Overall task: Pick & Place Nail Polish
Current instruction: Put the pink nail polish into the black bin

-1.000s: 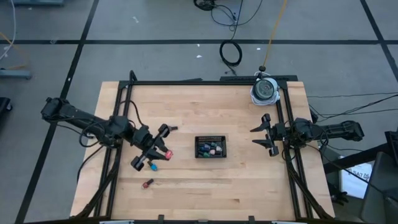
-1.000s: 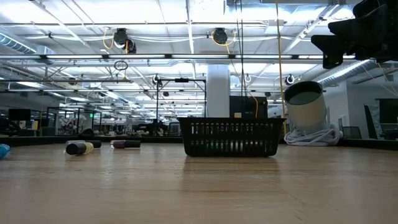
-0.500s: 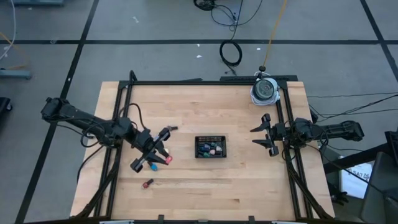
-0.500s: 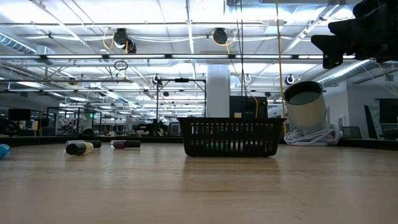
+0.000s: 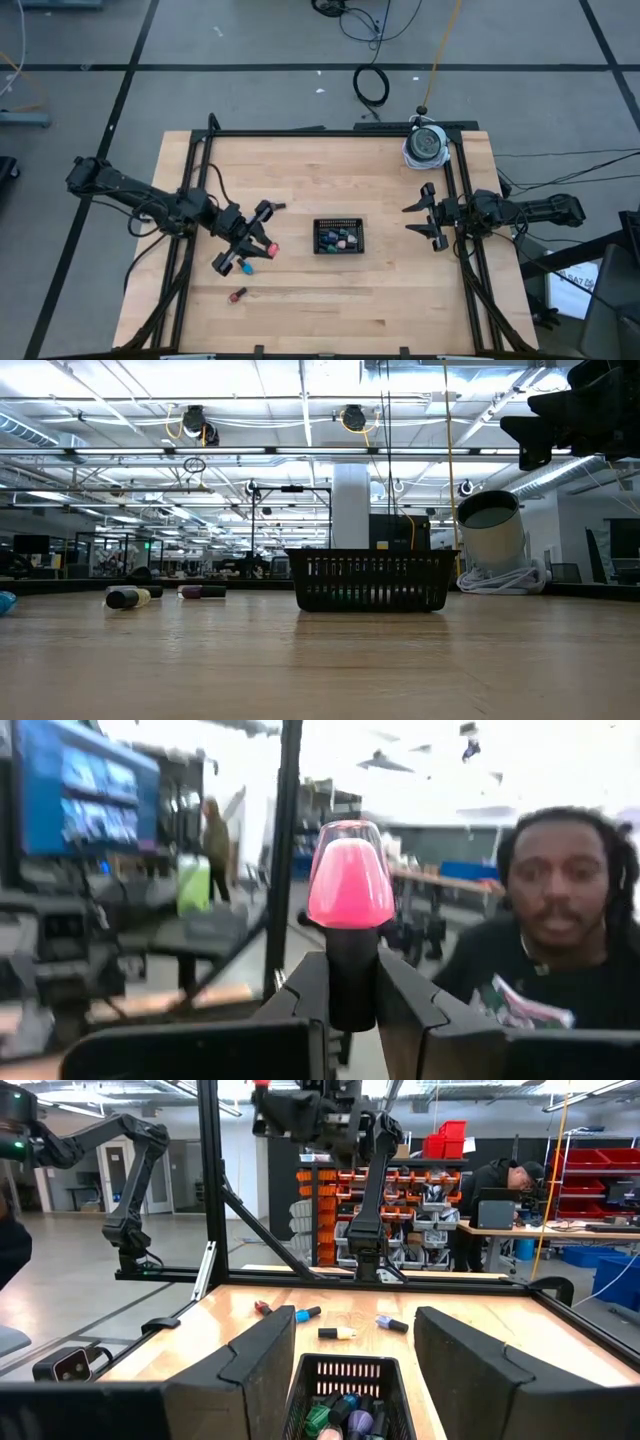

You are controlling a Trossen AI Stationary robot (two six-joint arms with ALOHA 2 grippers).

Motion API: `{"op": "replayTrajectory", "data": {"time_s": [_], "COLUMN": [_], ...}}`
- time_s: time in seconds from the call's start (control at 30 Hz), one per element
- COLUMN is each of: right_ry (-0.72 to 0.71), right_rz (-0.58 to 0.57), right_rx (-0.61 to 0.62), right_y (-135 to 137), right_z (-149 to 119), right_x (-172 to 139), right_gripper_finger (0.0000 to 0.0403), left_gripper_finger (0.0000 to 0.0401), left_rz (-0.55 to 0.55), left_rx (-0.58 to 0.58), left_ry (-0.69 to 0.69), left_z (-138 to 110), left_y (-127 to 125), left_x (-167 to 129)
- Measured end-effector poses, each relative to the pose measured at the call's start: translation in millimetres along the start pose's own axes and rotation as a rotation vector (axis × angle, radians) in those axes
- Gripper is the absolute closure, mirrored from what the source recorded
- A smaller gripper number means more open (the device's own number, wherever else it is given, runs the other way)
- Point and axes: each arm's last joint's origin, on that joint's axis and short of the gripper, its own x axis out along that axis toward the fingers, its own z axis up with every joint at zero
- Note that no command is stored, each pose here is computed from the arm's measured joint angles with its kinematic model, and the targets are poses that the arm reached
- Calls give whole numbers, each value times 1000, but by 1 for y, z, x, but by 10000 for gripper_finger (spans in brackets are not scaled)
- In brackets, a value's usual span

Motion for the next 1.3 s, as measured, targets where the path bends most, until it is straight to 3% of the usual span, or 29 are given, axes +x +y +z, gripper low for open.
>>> {"op": "replayTrajectory", "data": {"time_s": [0.1, 0.23, 0.37, 0.5, 0.6, 0.8, 1.0, 1.13, 1.3], "right_ry": [0, 0, 0, 0, 0, 0, -2, -2, -3], "right_rz": [0, 0, 0, 0, 0, 0, 0, 0, 0], "right_rx": [0, 0, 0, 0, 0, 0, 0, 0, 0], "right_y": [0, 0, 0, 0, 0, 0, 0, 0, 0], "right_z": [0, 0, 0, 0, 0, 0, 0, 0, 0], "right_x": [0, 0, 0, 0, 0, 0, 0, 0, 0], "right_gripper_finger": [210, 208, 207, 206, 208, 210, 210, 210, 207], "left_gripper_finger": [363, 363, 363, 363, 363, 363, 363, 363, 363], "left_rz": [-21, -102, -4, 9, 122, 518, 757, 843, 784], "left_rx": [22, -16, -27, 0, 16, 0, 11, -14, -69], "left_ry": [-60, -35, 37, 44, 97, 174, 242, 344, 492], "left_z": [6, 16, 21, 23, 17, 1, -8, -28, -63], "left_y": [-1, -6, -4, -4, 2, 27, 50, 70, 91], "left_x": [0, -4, -2, -2, -3, -4, -12, -11, 1]}}
